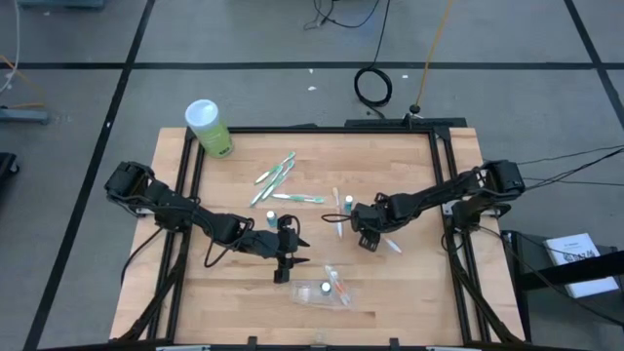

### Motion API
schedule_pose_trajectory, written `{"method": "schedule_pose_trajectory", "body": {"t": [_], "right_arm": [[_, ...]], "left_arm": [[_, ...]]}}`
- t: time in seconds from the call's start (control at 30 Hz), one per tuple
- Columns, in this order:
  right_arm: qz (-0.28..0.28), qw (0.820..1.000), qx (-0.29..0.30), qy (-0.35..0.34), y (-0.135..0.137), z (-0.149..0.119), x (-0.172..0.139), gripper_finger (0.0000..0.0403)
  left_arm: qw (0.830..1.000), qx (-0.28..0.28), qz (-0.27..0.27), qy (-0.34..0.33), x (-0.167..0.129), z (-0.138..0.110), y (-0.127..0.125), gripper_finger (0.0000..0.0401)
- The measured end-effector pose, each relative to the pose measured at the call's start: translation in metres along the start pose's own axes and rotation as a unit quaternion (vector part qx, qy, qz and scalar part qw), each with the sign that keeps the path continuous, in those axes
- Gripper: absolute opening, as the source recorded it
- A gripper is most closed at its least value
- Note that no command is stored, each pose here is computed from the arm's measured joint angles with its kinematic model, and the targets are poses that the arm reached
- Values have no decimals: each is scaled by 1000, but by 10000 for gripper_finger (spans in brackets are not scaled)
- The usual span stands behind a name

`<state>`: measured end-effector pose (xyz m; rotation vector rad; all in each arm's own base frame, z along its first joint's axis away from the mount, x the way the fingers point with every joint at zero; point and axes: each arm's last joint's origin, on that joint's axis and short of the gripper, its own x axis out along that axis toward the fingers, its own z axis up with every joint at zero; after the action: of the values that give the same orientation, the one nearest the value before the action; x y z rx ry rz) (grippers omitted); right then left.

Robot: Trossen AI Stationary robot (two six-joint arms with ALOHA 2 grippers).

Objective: Pick & Place toothbrushing station
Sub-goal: Put the orange toothbrush into the transparent organizer

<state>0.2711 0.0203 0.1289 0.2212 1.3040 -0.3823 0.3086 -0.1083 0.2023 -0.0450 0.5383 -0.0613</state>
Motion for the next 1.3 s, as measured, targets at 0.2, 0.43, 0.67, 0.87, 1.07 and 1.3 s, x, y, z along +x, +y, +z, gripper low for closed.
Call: {"method": "schedule_pose_trajectory", "body": {"t": [0.2,0.43,0.67,0.87,1.07,1.3], "right_arm": [[-10,1000,17,14,-1,-2,4,135],[7,999,30,23,-2,-3,2,22],[14,1000,8,13,-2,-2,-4,6],[39,998,0,-53,-1,-6,-43,3],[119,975,-11,-187,16,-14,-99,1],[231,890,-78,-386,62,-23,-149,1]], "left_arm": [[1000,-2,0,0,0,0,0,196],[1000,-3,0,0,0,0,0,196],[1000,-5,0,-1,0,0,0,196],[1000,-6,-1,-6,0,1,0,195],[1000,-5,-2,-11,0,2,0,196],[1000,-4,-3,-13,0,3,-1,196]]}}
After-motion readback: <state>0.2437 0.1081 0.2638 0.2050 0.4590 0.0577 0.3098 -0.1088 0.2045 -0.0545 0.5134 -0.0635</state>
